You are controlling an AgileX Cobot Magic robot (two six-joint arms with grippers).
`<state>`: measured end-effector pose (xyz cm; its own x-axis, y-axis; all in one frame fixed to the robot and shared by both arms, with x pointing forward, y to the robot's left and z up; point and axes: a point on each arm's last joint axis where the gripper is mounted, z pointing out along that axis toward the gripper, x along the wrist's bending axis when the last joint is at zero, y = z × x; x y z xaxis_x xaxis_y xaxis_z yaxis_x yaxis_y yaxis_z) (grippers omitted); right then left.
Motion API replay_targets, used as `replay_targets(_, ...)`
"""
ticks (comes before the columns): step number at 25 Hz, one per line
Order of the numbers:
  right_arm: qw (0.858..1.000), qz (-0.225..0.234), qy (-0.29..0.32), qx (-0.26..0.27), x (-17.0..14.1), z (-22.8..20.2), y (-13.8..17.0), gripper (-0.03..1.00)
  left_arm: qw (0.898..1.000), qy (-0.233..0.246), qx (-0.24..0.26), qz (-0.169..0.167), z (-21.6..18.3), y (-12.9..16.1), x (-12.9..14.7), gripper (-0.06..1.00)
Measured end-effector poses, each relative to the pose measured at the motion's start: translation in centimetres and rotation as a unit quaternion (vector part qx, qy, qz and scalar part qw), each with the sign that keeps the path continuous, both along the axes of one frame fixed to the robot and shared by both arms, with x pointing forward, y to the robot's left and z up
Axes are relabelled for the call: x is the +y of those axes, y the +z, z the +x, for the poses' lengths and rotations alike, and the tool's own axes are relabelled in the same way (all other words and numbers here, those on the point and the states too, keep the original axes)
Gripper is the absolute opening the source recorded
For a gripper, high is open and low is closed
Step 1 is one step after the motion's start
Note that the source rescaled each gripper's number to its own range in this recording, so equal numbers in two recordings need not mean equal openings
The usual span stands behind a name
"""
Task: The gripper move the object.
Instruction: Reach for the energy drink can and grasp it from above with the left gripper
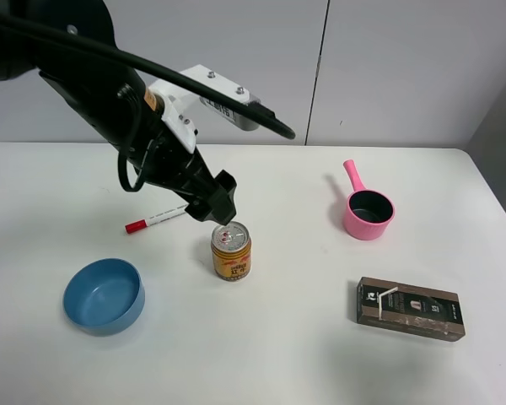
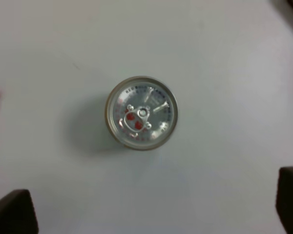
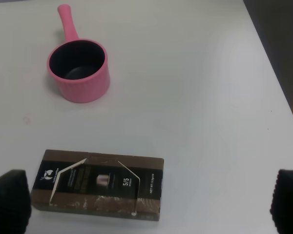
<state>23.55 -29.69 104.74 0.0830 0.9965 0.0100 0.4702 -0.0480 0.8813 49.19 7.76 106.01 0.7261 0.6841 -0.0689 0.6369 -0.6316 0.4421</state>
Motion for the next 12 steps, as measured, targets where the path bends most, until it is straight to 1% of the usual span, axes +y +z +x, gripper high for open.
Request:
replay_targets(4, 1.000, 0.000, 0.000, 0.000, 0.0, 0.0, 0.0, 1.00, 1.000, 0.000, -0.005, 0.015, 1.2, -1.9, -0.7, 1.00)
replay_targets(7, 1.000, 0.000, 0.000, 0.000, 0.0, 0.0, 0.0, 1.00, 0.999, -0.011, -0.022, 0.027, 1.7, -3.0, -1.3, 1.00)
replay_targets(12, 1.000, 0.000, 0.000, 0.000, 0.0, 0.0, 0.0, 1.00, 0.999, -0.030, -0.026, 0.032, 1.5, -4.2, -2.7, 1.00)
